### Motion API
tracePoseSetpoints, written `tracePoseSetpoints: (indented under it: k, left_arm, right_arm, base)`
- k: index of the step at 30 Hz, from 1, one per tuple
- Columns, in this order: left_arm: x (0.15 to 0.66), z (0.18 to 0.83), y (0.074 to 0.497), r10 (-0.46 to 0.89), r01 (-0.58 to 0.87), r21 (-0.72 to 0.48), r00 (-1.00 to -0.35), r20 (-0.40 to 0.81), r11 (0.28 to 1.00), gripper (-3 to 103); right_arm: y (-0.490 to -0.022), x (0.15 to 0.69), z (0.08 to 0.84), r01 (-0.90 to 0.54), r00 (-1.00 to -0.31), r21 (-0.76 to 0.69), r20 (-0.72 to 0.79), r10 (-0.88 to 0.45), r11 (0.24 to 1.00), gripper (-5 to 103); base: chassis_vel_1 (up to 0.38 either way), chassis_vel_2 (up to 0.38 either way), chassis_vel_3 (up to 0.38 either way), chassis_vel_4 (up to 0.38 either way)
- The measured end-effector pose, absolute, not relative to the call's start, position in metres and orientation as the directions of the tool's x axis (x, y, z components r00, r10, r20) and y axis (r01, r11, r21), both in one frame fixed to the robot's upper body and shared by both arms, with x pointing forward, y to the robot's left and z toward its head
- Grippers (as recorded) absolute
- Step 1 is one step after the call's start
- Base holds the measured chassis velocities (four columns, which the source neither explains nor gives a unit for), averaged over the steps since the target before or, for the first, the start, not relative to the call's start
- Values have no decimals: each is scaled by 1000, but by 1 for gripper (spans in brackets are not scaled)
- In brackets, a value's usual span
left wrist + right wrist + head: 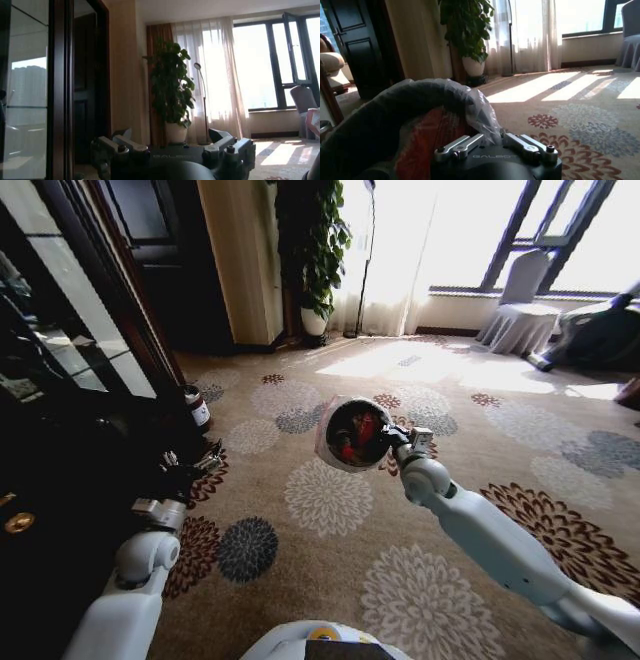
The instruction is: Pick up the trash from the ground and place it into the trash bin.
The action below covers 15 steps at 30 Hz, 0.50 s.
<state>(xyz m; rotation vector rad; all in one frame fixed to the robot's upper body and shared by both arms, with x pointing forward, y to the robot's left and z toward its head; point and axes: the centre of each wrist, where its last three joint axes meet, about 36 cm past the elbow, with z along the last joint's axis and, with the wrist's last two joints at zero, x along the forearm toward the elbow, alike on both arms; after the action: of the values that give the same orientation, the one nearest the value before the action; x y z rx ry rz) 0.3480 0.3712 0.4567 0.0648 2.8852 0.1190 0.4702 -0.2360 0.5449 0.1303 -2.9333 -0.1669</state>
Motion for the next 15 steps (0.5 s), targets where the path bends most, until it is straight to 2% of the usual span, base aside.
tracePoseSetpoints:
  k: [15]
  left_arm:
    - [330, 449, 364, 54, 37, 81, -976, -213, 996, 100]
  right_arm:
    - [-250, 446, 528, -50, -980, 120, 186, -72, 992, 0]
  base:
    - [0, 0, 0, 0]
